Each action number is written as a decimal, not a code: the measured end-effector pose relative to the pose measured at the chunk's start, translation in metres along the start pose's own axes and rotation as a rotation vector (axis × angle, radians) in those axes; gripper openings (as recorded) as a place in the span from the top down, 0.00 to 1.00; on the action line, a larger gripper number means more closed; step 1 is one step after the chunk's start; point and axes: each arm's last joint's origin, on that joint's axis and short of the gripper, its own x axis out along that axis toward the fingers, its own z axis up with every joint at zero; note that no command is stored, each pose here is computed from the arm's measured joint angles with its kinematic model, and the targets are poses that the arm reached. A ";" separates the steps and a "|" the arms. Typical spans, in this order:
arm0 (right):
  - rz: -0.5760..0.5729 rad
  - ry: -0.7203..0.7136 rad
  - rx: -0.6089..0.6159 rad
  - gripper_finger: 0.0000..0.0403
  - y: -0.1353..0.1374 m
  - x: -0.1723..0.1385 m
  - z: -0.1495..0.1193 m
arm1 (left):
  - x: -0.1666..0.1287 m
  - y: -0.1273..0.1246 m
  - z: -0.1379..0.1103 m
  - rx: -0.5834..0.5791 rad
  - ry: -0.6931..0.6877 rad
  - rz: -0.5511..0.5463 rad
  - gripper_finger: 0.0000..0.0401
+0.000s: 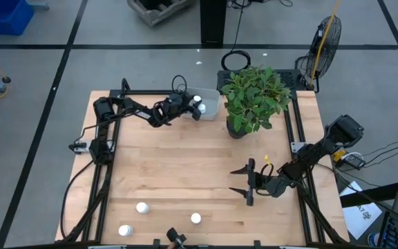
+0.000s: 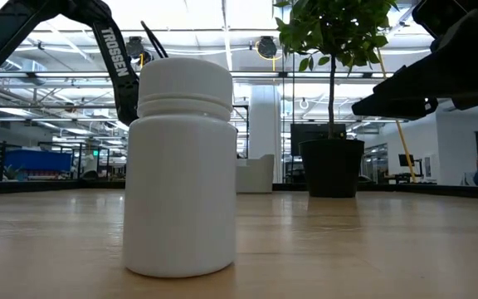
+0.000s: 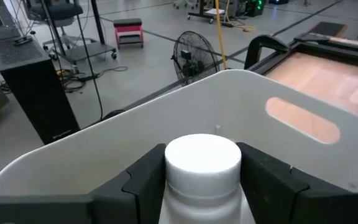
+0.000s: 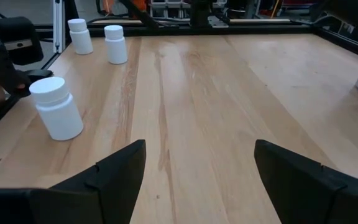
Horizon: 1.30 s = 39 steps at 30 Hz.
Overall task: Pick and place pill bottles into a basket
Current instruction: Put the white pill bottle into the gray bin
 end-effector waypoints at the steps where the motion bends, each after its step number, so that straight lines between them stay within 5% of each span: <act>1: 0.000 0.000 0.000 0.28 0.000 0.000 0.000 | 0.000 0.000 0.000 -0.007 -0.001 0.000 0.49; 14: 0.002 -0.005 0.004 0.28 0.000 0.000 0.001 | -0.002 -0.005 0.002 0.011 0.002 0.002 0.44; 25: 0.033 0.000 -0.010 0.28 0.001 0.000 0.001 | -0.034 -0.015 0.055 0.033 -0.022 -0.024 0.44; 31: 0.166 -0.015 -0.028 0.28 0.006 -0.001 0.005 | -0.080 -0.046 0.086 0.022 0.051 -0.194 0.44; 39: 0.285 -0.029 0.044 0.28 0.010 -0.001 0.010 | -0.155 -0.116 0.113 0.040 -0.024 -0.488 0.44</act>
